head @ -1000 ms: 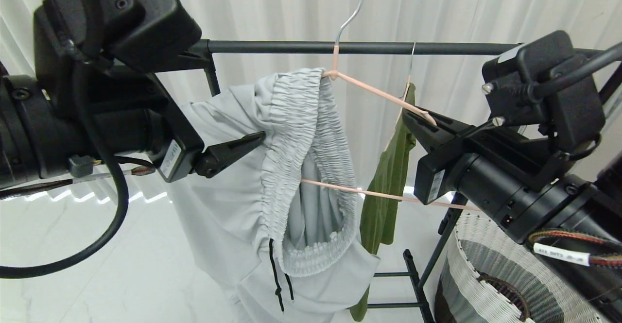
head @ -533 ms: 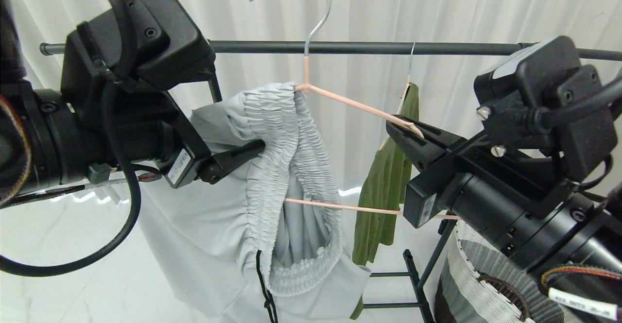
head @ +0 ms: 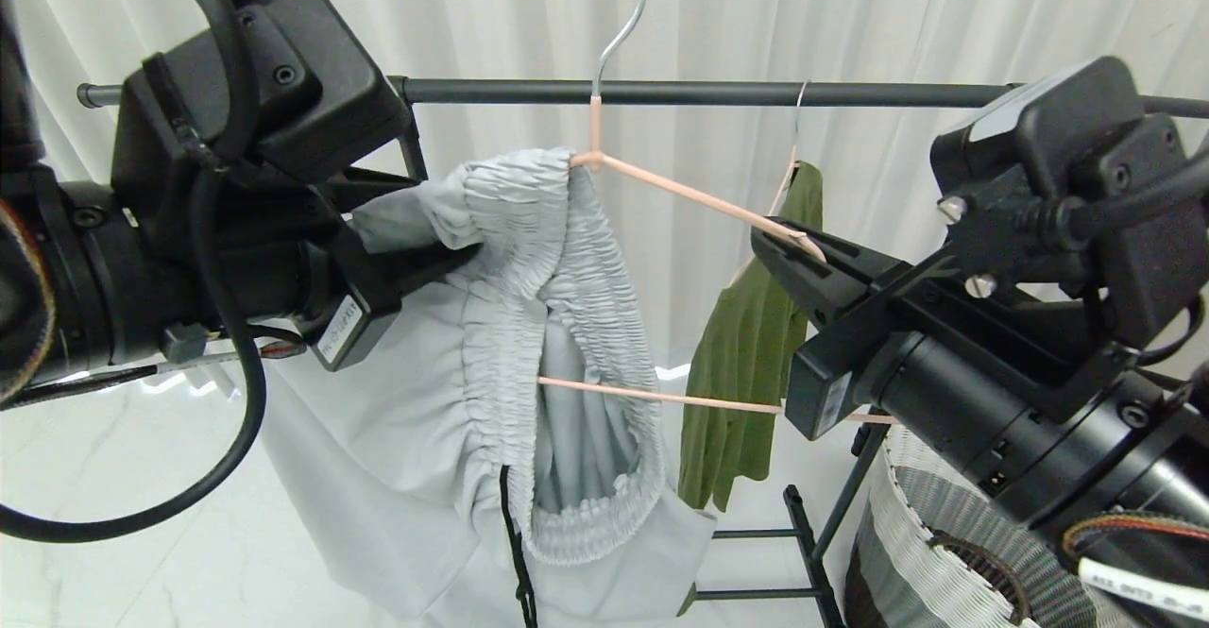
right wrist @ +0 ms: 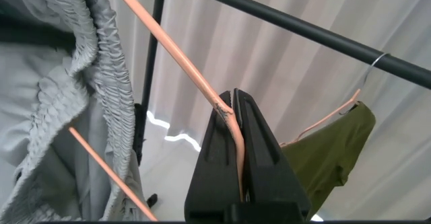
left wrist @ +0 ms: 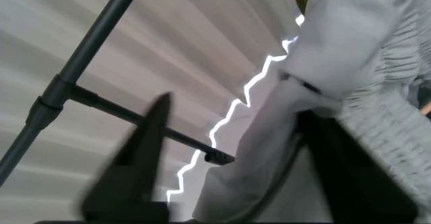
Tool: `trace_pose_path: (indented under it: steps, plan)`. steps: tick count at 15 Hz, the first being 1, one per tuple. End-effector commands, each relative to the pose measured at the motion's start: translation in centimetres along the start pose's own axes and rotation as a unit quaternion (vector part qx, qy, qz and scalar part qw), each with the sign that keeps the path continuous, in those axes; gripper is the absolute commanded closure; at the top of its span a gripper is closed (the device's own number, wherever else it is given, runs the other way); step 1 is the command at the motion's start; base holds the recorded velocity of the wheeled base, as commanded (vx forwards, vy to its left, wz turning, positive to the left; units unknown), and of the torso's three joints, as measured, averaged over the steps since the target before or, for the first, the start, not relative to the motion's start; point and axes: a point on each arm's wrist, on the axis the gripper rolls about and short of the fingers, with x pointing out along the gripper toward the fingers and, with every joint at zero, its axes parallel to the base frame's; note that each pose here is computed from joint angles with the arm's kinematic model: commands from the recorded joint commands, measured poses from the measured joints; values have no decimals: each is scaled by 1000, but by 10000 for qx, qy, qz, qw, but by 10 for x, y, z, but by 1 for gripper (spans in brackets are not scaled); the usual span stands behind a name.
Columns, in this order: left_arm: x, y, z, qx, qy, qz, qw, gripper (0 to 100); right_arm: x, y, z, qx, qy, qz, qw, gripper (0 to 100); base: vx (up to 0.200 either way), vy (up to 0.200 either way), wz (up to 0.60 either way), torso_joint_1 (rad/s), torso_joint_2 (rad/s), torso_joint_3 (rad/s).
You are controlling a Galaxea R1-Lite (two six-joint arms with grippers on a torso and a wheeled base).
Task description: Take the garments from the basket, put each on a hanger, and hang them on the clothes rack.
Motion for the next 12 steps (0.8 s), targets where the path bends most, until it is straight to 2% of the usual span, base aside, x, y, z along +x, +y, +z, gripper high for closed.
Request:
trace_pose_path:
  steps: [1,7,8,10,12]
  plan:
    - [1,0,0,-2,8,-4,10000,100,0,0,1,-13,-6,-1,10000,100,0,0,0,0,0,0]
    - [2,-3,-3,-2,8,-4,10000,100,-1,0,0,-16,0,1,10000,100,0,0,0,0,0,0]
    - [3,-4,-4,-8,-25,27,10000,100,-1,0,0,-16,0,1,10000,0,0,0,0,0,0,0]
    - [5,-6,-6,-10,-101,148,9998,100,-2,-1,1,-9,-10,-11,10000,0,0,0,0,0,0,0]
    - [7,-6,-10,-43,148,564,9983,100,-3,-3,2,0,-20,-40,10000,0,0,0,0,0,0,0]
